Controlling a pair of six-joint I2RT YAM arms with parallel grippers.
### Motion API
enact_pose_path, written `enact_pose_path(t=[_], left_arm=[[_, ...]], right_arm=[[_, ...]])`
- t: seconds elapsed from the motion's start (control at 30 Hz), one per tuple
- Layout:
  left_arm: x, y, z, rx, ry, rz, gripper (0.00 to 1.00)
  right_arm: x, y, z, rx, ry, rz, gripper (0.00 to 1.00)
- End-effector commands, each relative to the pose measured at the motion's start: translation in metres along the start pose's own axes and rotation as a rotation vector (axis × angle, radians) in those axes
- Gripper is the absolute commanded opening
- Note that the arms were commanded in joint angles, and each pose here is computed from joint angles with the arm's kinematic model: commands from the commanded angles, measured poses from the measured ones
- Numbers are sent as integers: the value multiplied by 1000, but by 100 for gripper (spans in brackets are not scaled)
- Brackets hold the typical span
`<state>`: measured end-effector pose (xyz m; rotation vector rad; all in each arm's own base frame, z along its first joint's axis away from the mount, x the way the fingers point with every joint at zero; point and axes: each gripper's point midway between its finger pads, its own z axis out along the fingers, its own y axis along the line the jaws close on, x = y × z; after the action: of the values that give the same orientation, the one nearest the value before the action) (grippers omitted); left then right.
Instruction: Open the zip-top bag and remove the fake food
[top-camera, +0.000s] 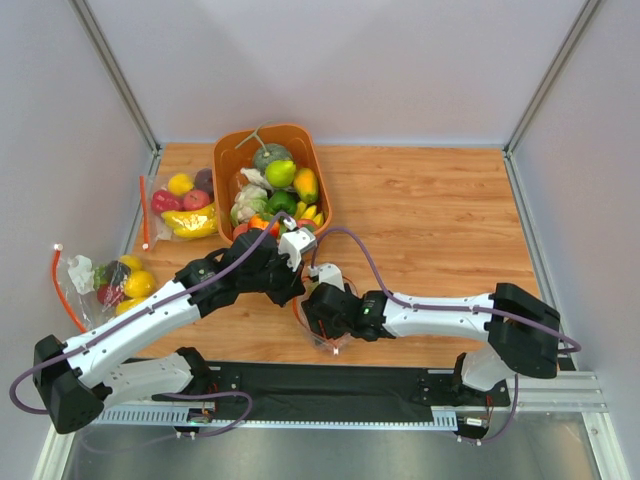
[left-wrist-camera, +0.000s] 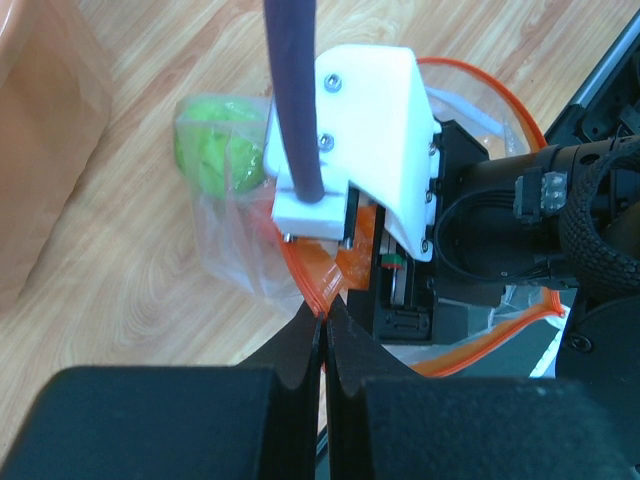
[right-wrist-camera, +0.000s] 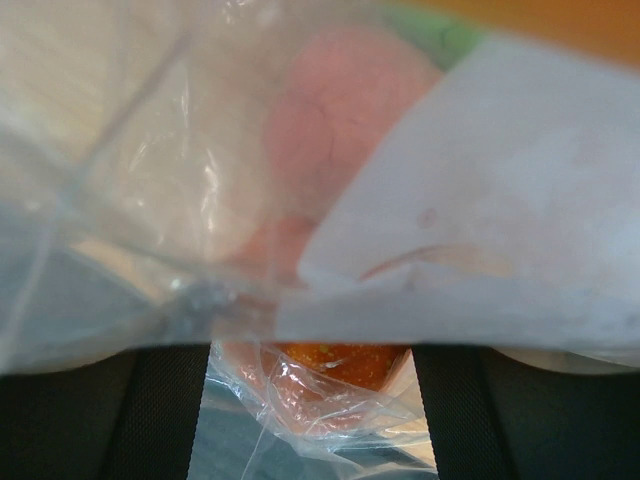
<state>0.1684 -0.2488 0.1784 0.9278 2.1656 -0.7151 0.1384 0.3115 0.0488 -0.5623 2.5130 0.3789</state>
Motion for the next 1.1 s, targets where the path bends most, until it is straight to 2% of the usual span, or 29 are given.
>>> enact_pose_path(t=[0.0,0.13,0.33,0.6,0.73,0.77,0.83,0.87,0.97,1.07], left_arm=[[-13,-1,-5,1,-55,17,0],[-12,0,-4,-2,-51,15,0],[-10,0,-2,-5,-39,15,0],[-6,0,4,5,-12,12,0],[-4,1,6,3,-3,8,0],[-5,1,6,3,-5,8,0],[-4,1,6,3,-2,6,0],[-4,1,6,3,0,7,0],[-3,0,7,5,2,6,0],[-3,0,7,5,3,7,0]], right_arm=[[-9,-36,-9,167,-57,6,0],[-38,-55,-27,229,-159,12,0],[-57,-82,-31,302,-221,50,0],[-68,-63,-22,174,-254,65,2],[-80,-43,-24,78,-285,70,11],[-83,-41,-25,65,-294,69,22],[-87,-37,-25,55,-307,63,35],[-87,-37,-23,55,-306,60,48],[-87,-34,-14,59,-293,49,62],[-83,-33,-2,67,-272,42,70]])
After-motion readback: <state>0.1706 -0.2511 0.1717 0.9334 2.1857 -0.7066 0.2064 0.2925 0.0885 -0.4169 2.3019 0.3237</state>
